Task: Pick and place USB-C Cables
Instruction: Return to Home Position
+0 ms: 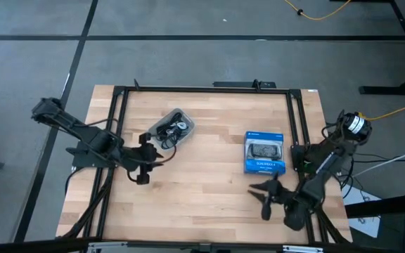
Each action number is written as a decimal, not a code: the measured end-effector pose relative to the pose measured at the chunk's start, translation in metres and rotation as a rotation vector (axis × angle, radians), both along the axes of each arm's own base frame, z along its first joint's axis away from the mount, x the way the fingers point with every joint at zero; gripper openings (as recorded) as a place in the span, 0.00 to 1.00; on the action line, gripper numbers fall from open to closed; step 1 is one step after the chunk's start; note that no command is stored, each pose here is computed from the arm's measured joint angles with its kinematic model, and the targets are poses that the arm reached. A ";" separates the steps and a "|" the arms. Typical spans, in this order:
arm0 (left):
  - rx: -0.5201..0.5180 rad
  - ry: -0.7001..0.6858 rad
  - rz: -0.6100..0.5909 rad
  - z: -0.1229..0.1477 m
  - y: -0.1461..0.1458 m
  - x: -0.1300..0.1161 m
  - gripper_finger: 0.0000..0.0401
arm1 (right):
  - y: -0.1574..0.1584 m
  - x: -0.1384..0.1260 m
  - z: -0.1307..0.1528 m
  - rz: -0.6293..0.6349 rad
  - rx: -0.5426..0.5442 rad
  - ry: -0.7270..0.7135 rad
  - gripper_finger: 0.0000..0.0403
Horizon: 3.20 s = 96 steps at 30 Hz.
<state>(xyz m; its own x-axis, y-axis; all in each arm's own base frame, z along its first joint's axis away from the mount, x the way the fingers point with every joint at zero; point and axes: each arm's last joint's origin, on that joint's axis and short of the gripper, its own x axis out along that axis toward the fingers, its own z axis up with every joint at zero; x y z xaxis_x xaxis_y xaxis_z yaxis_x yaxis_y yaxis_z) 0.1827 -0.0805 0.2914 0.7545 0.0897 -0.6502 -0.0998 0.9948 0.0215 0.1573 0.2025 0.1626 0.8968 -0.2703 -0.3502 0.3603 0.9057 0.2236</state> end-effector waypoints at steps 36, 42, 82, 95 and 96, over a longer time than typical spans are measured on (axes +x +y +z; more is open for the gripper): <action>-0.068 -0.197 -0.113 0.012 0.036 -0.029 0.31 | -0.193 0.018 0.092 0.702 -0.012 -0.233 0.26; -0.148 -0.370 -0.133 -0.011 0.044 -0.042 0.31 | -0.193 -0.014 0.103 0.680 -0.042 -0.253 0.26; -0.160 -0.615 0.021 -0.083 0.062 -0.082 0.31 | -0.195 -0.074 0.035 0.581 -0.079 -0.308 0.26; -0.160 -0.606 0.020 -0.084 0.062 -0.082 0.31 | -0.195 -0.068 0.015 0.577 -0.066 -0.269 0.26; -0.160 -0.606 0.020 -0.084 0.062 -0.082 0.31 | -0.195 -0.067 0.013 0.577 -0.064 -0.263 0.26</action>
<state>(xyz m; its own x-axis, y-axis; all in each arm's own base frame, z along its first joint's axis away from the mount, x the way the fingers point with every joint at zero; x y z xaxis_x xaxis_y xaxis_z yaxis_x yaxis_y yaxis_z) 0.1005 -0.0184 0.2072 0.9924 0.0449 -0.1143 -0.0666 0.9788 -0.1938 0.0899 0.0074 0.1756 0.9582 0.2690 -0.0976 -0.2493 0.9520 0.1774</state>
